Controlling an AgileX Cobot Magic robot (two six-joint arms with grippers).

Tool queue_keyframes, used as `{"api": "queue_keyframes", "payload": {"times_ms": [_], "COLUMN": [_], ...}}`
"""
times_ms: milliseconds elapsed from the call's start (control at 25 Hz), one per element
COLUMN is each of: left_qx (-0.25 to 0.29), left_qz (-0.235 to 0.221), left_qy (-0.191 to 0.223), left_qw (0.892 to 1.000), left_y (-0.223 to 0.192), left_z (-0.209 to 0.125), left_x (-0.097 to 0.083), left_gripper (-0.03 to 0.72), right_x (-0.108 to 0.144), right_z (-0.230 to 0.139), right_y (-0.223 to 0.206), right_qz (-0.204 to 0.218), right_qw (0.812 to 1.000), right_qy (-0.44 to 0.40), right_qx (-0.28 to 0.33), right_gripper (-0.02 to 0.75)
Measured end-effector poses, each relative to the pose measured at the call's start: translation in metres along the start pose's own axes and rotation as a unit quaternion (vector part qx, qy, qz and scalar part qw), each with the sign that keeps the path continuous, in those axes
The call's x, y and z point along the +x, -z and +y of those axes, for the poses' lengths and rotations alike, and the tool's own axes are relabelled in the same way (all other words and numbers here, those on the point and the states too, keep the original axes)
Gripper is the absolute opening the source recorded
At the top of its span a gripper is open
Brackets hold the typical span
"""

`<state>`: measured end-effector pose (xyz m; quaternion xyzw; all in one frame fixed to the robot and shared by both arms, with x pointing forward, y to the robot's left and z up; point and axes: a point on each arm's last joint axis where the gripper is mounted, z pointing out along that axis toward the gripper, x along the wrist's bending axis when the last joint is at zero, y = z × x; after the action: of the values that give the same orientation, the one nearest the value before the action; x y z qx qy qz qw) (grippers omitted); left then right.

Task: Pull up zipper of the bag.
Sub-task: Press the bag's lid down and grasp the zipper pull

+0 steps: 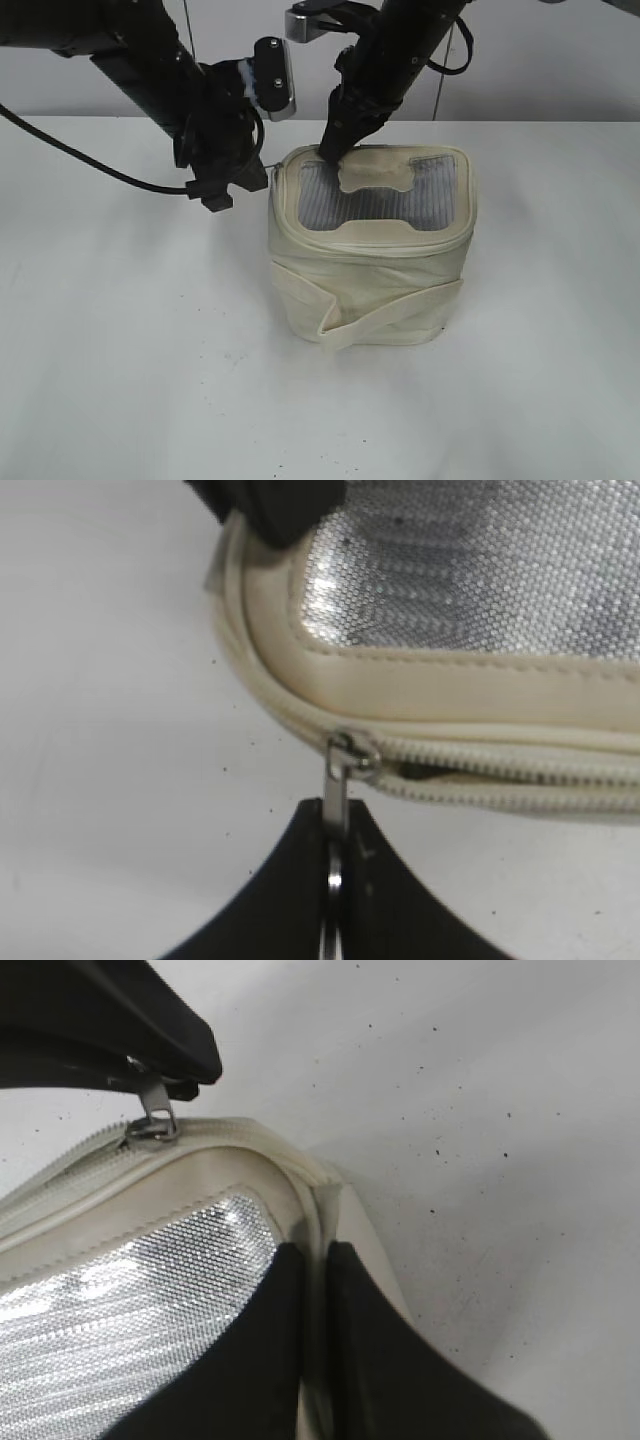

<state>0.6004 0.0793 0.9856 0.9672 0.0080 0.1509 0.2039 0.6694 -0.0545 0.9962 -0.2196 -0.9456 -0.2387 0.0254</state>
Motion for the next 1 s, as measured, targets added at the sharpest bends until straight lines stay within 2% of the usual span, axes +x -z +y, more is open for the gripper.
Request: {"api": "queue_keyframes", "payload": {"times_ms": [320, 600, 800, 1000], "left_qx": [0.018, 0.032, 0.037, 0.056], "left_qz": [-0.015, -0.055, -0.096, -0.138], "left_qy": [0.042, 0.086, 0.127, 0.172], "left_qw": [0.999, 0.994, 0.987, 0.974], "left_y": [0.006, 0.012, 0.015, 0.020], "left_z": [-0.002, -0.002, -0.001, -0.001], "left_x": [-0.003, -0.011, -0.017, -0.025], "left_gripper": [-0.001, -0.002, -0.002, -0.002], "right_x": [0.000, 0.002, 0.004, 0.006], "right_z": [0.000, 0.002, 0.003, 0.003], "right_y": [0.000, -0.001, -0.001, -0.004], "right_qz": [0.002, 0.006, 0.011, 0.013], "right_qw": [1.000, 1.000, 1.000, 1.000], "right_qy": [-0.001, -0.010, -0.018, -0.024], "right_qx": [-0.002, -0.004, -0.006, -0.004], "right_gripper": [0.018, 0.018, 0.018, 0.016]}}
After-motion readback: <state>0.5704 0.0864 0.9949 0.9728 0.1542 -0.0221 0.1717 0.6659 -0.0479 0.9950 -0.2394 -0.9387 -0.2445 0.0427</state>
